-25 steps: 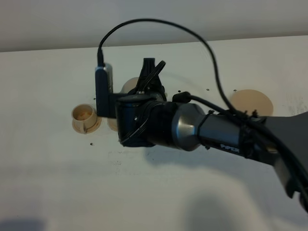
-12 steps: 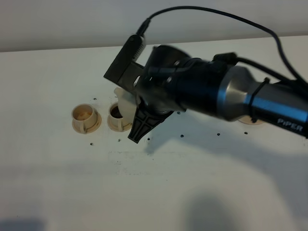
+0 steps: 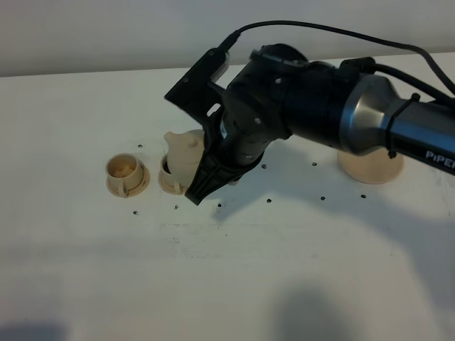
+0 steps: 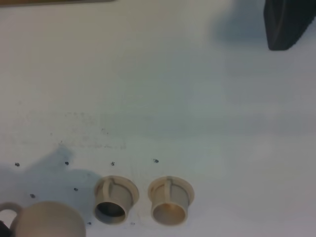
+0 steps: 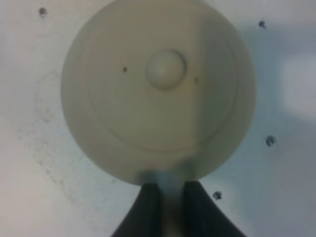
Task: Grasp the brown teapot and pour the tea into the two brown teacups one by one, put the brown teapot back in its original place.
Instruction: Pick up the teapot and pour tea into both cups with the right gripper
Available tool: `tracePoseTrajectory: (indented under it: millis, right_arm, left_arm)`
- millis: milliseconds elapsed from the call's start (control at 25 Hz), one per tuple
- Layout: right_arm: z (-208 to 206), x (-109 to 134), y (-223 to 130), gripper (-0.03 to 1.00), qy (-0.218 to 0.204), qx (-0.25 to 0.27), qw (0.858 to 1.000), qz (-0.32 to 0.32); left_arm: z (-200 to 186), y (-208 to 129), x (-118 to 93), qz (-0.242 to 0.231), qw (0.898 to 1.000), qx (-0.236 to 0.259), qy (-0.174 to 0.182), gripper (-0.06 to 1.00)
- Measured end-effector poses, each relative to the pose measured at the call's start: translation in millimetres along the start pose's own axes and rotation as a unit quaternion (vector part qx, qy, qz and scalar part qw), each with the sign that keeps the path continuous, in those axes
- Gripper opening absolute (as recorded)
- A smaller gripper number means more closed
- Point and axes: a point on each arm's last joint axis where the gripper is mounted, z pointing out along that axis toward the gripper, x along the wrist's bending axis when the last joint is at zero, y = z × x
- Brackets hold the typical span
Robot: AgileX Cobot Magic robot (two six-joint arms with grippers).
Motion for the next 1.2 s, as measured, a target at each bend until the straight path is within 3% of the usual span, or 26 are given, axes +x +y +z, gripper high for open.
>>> tracePoseTrajectory:
  millis: [840, 1200]
  right_arm:
    - [67.7, -26.6, -26.9, 0.10, 0.003, 0.036, 0.999, 0.036]
    - [82.2, -24.9, -31.3, 0.10, 0.012, 0.050, 0.998, 0.036]
  left_arm:
    - [0.0, 0.0, 0.0, 0.000, 1.000, 0.000, 0.000, 0.33]
    - [0.0, 0.0, 0.0, 0.000, 1.000, 0.000, 0.000, 0.33]
